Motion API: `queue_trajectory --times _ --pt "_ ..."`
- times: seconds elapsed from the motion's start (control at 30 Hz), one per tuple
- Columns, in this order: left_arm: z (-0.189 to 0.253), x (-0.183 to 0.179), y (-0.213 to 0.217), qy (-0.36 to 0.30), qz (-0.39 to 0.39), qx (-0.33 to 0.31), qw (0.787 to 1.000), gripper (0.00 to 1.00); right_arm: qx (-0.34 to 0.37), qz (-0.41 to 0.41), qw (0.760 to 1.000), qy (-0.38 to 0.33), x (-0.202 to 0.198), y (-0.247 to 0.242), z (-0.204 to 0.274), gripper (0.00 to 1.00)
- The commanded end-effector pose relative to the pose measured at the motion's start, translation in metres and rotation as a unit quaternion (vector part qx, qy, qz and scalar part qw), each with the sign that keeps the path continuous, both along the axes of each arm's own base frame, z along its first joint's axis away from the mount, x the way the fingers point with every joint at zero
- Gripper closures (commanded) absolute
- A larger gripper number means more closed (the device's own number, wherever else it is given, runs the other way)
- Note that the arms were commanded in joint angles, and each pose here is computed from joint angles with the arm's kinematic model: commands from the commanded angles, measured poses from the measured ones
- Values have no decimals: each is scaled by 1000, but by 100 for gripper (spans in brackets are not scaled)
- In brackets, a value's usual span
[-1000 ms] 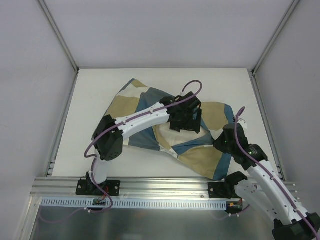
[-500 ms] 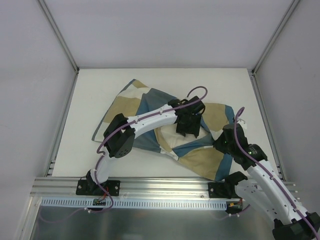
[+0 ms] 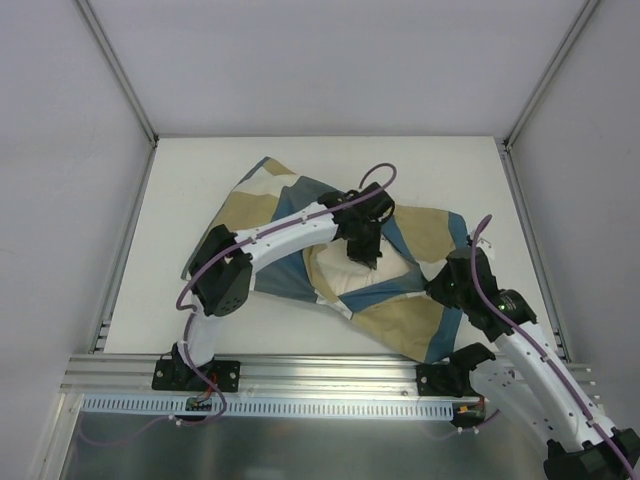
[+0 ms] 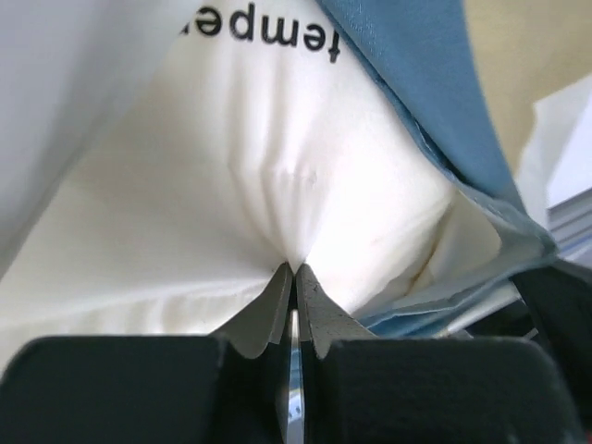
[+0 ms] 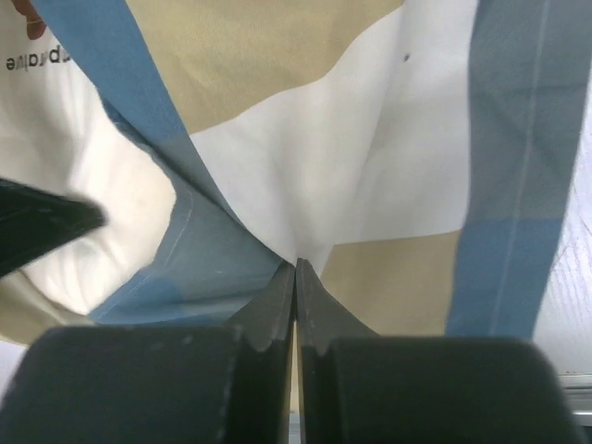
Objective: Remove the pillowcase from the pillow
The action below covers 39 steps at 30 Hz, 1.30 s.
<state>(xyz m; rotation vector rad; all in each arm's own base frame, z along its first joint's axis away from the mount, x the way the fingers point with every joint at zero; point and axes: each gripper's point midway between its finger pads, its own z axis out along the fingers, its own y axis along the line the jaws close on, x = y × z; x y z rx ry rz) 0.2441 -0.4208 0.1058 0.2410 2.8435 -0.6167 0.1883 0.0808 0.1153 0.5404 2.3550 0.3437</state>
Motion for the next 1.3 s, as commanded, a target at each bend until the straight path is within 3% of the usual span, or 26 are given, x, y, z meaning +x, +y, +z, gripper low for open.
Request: queue_trajectory --times 0.0,0.17,0.57,0.67,0.73,0.8,0.9,1.0,1.1,1.13,1.17,1.27 --pt "76 15 38 -49 40 -43 997 100 8 -4 1000 -8 2 -1 10 99" --pt "104 15 52 -67 53 -70 994 100 8 3 1000 -12 7 2 19 99" --pt "58 4 58 -28 62 -36 997 100 -30 5 999 -26 -1 -14 37 98" --pt "55 -8 38 -36 22 -34 999 100 -36 14 999 -3 -1 -11 29 73" --pt "50 -14 28 -26 4 -34 999 100 -28 24 999 13 -1 -5 22 50" --pt "40 -20 21 -10 -5 -31 999 85 -15 33 999 15 0 2 21 31" --pt "26 -23 20 2 -10 -19 1000 66 3 41 999 9 2 11 23 20" --pt "16 -21 23 4 -8 -7 1000 24 17 54 998 8 3 22 24 13" --pt "5 -19 27 12 -4 5 1000 15 26 64 998 16 2 34 19 6" --pt "-4 -20 30 19 -5 13 1000 6 31 67 997 13 4 38 19 4" --pt "-8 -20 31 22 -7 17 1000 2 34 71 997 18 1 44 15 3" --pt "-24 -24 35 39 -11 31 999 1 15 63 997 41 -1 45 -3 0"
